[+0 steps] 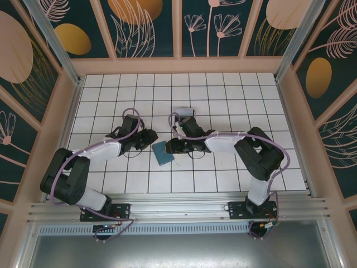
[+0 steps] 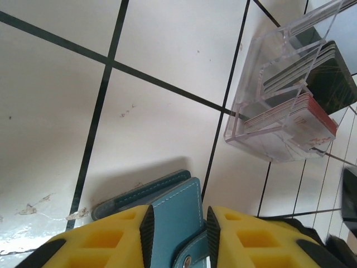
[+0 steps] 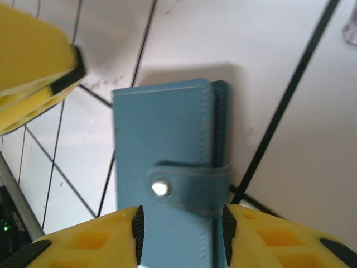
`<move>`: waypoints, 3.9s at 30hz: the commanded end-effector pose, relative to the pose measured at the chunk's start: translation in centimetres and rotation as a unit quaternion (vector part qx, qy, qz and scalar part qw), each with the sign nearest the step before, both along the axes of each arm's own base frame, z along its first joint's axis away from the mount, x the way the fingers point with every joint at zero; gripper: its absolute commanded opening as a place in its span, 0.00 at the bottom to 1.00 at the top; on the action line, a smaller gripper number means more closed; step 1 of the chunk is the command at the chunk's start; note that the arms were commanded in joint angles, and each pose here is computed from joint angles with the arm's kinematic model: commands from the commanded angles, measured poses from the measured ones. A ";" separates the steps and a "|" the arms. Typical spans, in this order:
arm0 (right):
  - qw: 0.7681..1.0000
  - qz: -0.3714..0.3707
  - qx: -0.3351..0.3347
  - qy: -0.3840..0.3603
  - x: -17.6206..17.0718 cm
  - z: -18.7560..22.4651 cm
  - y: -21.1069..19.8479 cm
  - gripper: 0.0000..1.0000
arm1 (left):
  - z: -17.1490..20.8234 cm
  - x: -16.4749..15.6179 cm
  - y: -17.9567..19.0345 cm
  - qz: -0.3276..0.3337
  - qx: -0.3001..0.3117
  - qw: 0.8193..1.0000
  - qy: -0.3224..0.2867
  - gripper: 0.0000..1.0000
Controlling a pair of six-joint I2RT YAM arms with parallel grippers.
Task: Put the credit cards into the card holder
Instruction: Open the button on the card holder, then pick up the card holder from the center of the table, then open the card holder at the center of the table.
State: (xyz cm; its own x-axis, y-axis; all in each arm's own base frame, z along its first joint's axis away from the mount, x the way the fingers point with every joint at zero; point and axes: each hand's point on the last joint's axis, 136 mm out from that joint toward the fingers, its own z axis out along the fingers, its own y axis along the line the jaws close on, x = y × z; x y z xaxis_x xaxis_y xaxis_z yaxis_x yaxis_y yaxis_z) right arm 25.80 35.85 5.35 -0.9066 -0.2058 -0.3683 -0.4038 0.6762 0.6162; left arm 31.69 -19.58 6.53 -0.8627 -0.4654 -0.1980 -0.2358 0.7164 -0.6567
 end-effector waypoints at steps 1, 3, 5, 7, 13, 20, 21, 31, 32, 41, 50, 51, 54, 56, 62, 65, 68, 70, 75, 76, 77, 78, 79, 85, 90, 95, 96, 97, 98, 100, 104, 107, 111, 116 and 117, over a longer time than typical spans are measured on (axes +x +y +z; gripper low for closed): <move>0.996 0.022 -0.008 -0.082 1.2 3.3 -0.4 0.46 | 0.2 0.0 0.5 -0.004 0.025 1.000 -0.002 0.34; 0.991 0.061 -0.025 -0.114 1.3 3.7 0.0 0.46 | -0.2 0.0 0.9 0.001 0.039 0.999 0.004 0.35; 0.983 0.111 -0.048 -0.138 0.9 3.5 0.7 0.46 | -0.3 0.1 0.9 0.003 0.040 0.999 0.007 0.36; 0.970 0.169 -0.075 -0.160 0.2 3.0 1.6 0.45 | -0.4 0.4 0.7 0.000 0.038 0.999 0.009 0.35; 0.927 0.294 -0.136 -0.189 -1.3 0.6 3.0 0.43 | 0.1 1.1 1.7 0.012 0.055 0.998 0.006 0.35; 0.915 0.313 -0.161 -0.199 -0.5 -1.2 3.6 0.49 | -0.6 0.2 4.3 0.045 0.040 0.998 0.018 0.36; 0.914 0.314 -0.162 -0.201 -0.4 -1.3 3.6 0.51 | -0.5 0.1 4.6 0.049 0.038 0.998 0.015 0.36; 0.913 0.321 -0.168 -0.187 -1.5 -1.5 2.3 0.59 | -0.4 -0.1 5.7 0.058 0.044 0.997 0.012 0.37; 0.914 0.319 -0.170 -0.185 -1.6 -1.6 2.0 0.58 | -0.4 -0.1 5.7 0.058 0.043 0.997 0.011 0.37; 0.937 0.292 -0.135 -0.134 -4.1 -0.9 1.1 0.47 | -0.1 0.3 5.1 0.050 0.026 0.998 0.005 0.37; 0.934 0.280 -0.168 -0.143 -4.0 -1.6 0.5 0.53 | 0.1 0.6 4.3 0.039 0.009 0.999 0.003 0.38; 0.932 0.282 -0.177 -0.146 -4.0 -1.8 0.3 0.53 | 0.1 0.6 4.3 0.039 0.007 0.999 0.001 0.38; 0.928 0.280 -0.194 -0.152 -3.9 -2.0 -0.5 0.52 | 0.2 0.6 4.4 0.041 0.008 0.999 -0.001 0.38; 0.925 0.277 -0.208 -0.156 -3.8 -2.2 -1.0 0.50 | 0.3 0.7 4.4 0.042 0.006 0.999 -0.004 0.38; 0.914 0.250 -0.267 -0.178 -2.9 -3.8 -2.5 0.40 | 0.5 0.9 4.0 0.042 -0.008 0.999 -0.013 0.38; 0.913 0.240 -0.276 -0.178 -2.8 -4.6 -3.0 0.27 | 0.4 1.1 3.6 0.032 -0.013 0.999 -0.010 0.38; 0.920 0.225 -0.263 -0.183 -2.6 -4.3 -2.5 0.18 | 0.5 1.4 3.2 0.024 -0.016 1.000 -0.007 0.38; 0.925 0.215 -0.249 -0.188 -2.4 -3.6 -2.0 0.15 | 0.8 1.8 2.8 0.020 -0.020 1.000 -0.011 0.38; 0.945 0.166 -0.187 -0.209 -0.4 -0.2 -0.7 0.14 | 1.6 2.2 1.0 -0.002 -0.032 0.999 -0.019 0.38; 0.950 0.154 -0.170 -0.214 0.0 0.7 -0.5 0.14 | 1.8 2.2 0.5 -0.009 -0.032 0.999 -0.021 0.38; 0.954 0.137 -0.152 -0.218 0.6 1.7 -0.4 0.14 | 1.8 2.1 0.1 -0.015 -0.030 0.999 -0.022 0.38; 0.958 0.119 -0.132 -0.223 1.2 2.9 -0.4 0.15 | 1.7 2.1 -0.1 -0.018 -0.029 0.999 -0.020 0.38; 0.962 0.105 -0.114 -0.225 1.7 3.8 -0.4 0.15 | 1.7 2.1 -0.2 -0.020 -0.029 0.999 -0.019 0.38; 0.974 0.022 -0.006 -0.226 3.6 9.1 -1.6 0.16 | 2.1 2.2 -0.5 -0.026 -0.033 0.999 -0.028 0.38; 0.983 -0.007 0.043 -0.179 3.5 8.8 -3.5 0.16 | 2.8 2.3 -0.9 -0.039 -0.043 0.997 -0.042 0.38; 0.987 -0.026 0.034 -0.156 2.9 7.4 -4.7 0.16 | 2.3 1.9 -1.4 -0.046 -0.055 0.997 -0.038 0.39; 0.988 -0.031 0.028 -0.150 3.0 6.9 -5.2 0.16 | 2.1 1.8 -1.5 -0.047 -0.056 0.997 -0.037 0.39; 0.989 -0.037 0.025 -0.142 3.0 6.6 -5.6 0.16 | 2.1 1.8 -1.7 -0.050 -0.059 0.996 -0.036 0.39; 0.989 -0.043 0.028 -0.140 2.9 6.7 -5.9 0.16 | 2.1 1.8 -1.9 -0.054 -0.063 0.996 -0.036 0.39; 0.989 -0.052 0.036 -0.135 2.7 7.1 -6.4 0.16 | 2.3 1.7 -2.4 -0.063 -0.069 0.995 -0.038 0.39; 0.987 -0.068 0.059 -0.134 2.3 8.8 -6.8 0.16 | 3.1 1.3 -4.2 -0.100 -0.091 0.990 -0.045 0.44; 0.985 -0.078 0.065 -0.140 2.5 9.8 -6.9 0.16 | 3.6 0.7 -5.7 -0.128 -0.100 0.986 -0.045 0.47; 0.985 -0.083 0.065 -0.139 2.9 9.8 -6.8 0.16 | 4.0 -0.1 -6.6 -0.152 -0.079 0.984 -0.050 0.57; 0.985 -0.086 0.069 -0.131 2.9 9.4 -6.6 0.16 | 2.0 -1.1 -6.4 -0.144 -0.049 0.988 -0.021 0.58; 0.985 -0.087 0.068 -0.132 3.0 9.5 -6.6 0.16 | 1.4 -1.4 -6.4 -0.143 -0.050 0.988 -0.013 0.58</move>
